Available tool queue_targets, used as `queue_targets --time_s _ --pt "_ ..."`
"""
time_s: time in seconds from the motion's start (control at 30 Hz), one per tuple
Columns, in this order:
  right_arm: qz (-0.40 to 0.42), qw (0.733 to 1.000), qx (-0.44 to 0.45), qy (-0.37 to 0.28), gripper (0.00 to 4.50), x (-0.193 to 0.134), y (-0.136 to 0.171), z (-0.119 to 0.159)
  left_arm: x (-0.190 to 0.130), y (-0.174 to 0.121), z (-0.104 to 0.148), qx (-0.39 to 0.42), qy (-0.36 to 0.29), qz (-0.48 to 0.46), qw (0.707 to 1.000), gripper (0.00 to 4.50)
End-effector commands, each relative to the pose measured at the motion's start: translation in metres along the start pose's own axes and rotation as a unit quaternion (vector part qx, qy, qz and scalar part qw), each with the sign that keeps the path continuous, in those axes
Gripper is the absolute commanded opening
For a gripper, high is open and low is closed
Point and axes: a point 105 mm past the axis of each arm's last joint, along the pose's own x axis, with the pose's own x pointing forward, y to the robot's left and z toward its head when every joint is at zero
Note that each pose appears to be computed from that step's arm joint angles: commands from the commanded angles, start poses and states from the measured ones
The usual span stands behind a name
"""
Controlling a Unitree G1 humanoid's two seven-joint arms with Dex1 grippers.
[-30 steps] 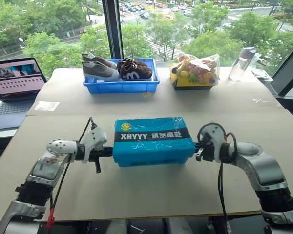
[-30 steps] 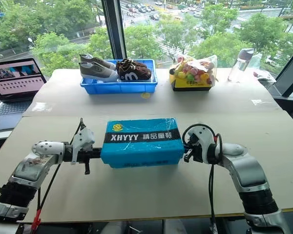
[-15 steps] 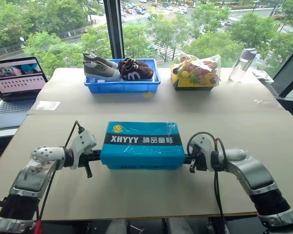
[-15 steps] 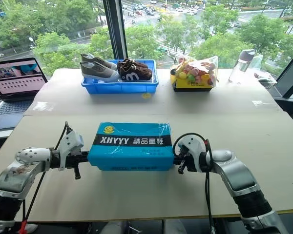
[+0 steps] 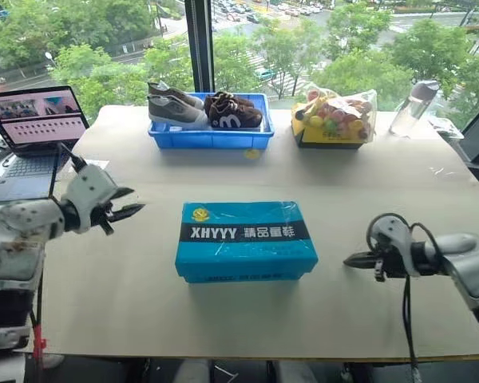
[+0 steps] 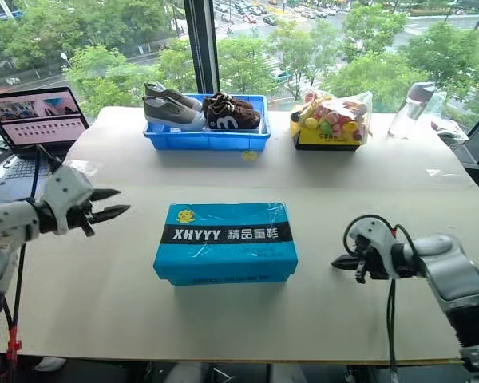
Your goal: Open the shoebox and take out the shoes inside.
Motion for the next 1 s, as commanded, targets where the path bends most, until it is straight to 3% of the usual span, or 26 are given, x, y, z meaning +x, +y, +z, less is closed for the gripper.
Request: queue_targets --time_s 0.03,0.1,0.13,0.3,0.4,0.53,0.87,1.0 --pt "0.075 0.995 -0.018 -0.058 0.00 -0.009 0.023 0.031 -0.019 0.012 0.078 -0.004 -0.116 -0.024 0.993 3.65" --pt "0.118 0.990 -0.017 -0.072 0.00 -0.002 0.037 0.037 -0.018 -0.003 0.087 0.000 -0.114 -0.081 0.990 4.39" --pt "0.131 0.988 -0.014 -0.076 0.00 0.001 0.041 0.039 -0.018 -0.009 0.087 0.000 -0.109 -0.101 0.989 4.45" --pt "0.137 0.988 0.006 -0.074 0.00 0.035 0.044 0.036 -0.019 -0.045 0.079 -0.022 -0.085 -0.193 0.977 4.45" --pt "0.163 0.983 0.022 -0.083 0.00 0.054 0.051 0.036 -0.029 -0.060 0.067 -0.017 -0.032 -0.235 0.971 4.45" --pt "0.197 0.976 0.029 -0.089 0.00 0.066 0.061 0.038 -0.041 -0.063 0.055 -0.014 0.016 -0.245 0.969 4.45" --pt "0.247 0.949 0.048 -0.190 0.00 0.052 0.063 0.083 -0.058 -0.067 0.043 -0.034 0.039 -0.243 0.969 4.45" --pt "0.287 0.924 0.062 -0.244 0.00 0.031 0.068 0.107 -0.063 -0.061 0.039 -0.035 0.041 -0.211 0.976 4.45"
